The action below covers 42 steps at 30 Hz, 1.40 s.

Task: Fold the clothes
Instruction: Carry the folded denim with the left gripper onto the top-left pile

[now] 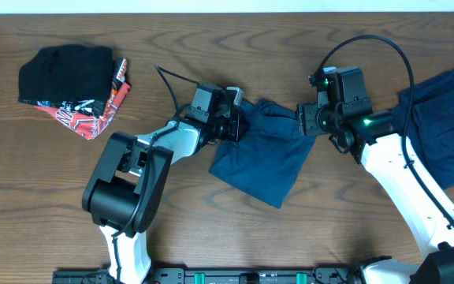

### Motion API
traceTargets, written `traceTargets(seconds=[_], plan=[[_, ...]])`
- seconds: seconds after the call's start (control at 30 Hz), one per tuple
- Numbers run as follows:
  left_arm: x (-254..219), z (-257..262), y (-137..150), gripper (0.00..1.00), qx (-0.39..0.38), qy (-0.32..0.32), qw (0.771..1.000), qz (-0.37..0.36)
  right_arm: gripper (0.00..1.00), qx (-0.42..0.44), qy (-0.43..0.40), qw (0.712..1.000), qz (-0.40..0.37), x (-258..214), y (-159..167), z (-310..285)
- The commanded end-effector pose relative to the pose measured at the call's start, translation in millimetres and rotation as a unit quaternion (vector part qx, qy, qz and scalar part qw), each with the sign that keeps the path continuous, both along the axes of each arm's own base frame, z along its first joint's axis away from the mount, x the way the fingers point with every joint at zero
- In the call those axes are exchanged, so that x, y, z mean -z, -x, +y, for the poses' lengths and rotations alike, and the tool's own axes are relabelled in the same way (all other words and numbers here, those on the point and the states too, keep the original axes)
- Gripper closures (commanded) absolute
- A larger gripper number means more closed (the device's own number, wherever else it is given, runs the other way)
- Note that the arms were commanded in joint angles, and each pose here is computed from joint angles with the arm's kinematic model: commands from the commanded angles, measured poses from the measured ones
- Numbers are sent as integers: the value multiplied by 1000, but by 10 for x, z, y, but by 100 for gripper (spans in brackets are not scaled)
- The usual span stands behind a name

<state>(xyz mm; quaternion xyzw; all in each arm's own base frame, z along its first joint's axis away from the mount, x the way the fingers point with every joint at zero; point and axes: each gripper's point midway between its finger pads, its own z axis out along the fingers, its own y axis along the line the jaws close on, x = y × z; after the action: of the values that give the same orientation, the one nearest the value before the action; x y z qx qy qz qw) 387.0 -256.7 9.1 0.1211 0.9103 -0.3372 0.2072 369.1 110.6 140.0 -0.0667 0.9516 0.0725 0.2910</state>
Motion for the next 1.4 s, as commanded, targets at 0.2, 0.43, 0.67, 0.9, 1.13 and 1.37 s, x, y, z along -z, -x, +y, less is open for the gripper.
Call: traceTargets(seconds=[0.2, 0.43, 0.67, 0.9, 1.13, 1.37], plan=[[-715, 180, -272, 94, -27, 31, 996, -84, 32, 5, 10, 1000, 11, 36, 32, -68], [-1749, 1281, -835, 94, -195, -9, 954, -227, 33, 5, 13, 1000, 22, 66, 77, -80], [-2483, 2554, -1098, 94, -319, -12, 884, -343, 34, 5, 17, 999, 37, 107, 142, -99], [-2809, 3800, -1084, 94, -442, -60, 794, -413, 35, 6, 20, 999, 49, 135, 190, -111], [-2447, 4463, -1111, 94, -492, -86, 768, -402, 36, 13, 16, 998, 55, 147, 213, -111], [-2043, 4889, -1114, 94, -520, -102, 755, -386, 36, 13, 16, 998, 56, 147, 215, -108]])
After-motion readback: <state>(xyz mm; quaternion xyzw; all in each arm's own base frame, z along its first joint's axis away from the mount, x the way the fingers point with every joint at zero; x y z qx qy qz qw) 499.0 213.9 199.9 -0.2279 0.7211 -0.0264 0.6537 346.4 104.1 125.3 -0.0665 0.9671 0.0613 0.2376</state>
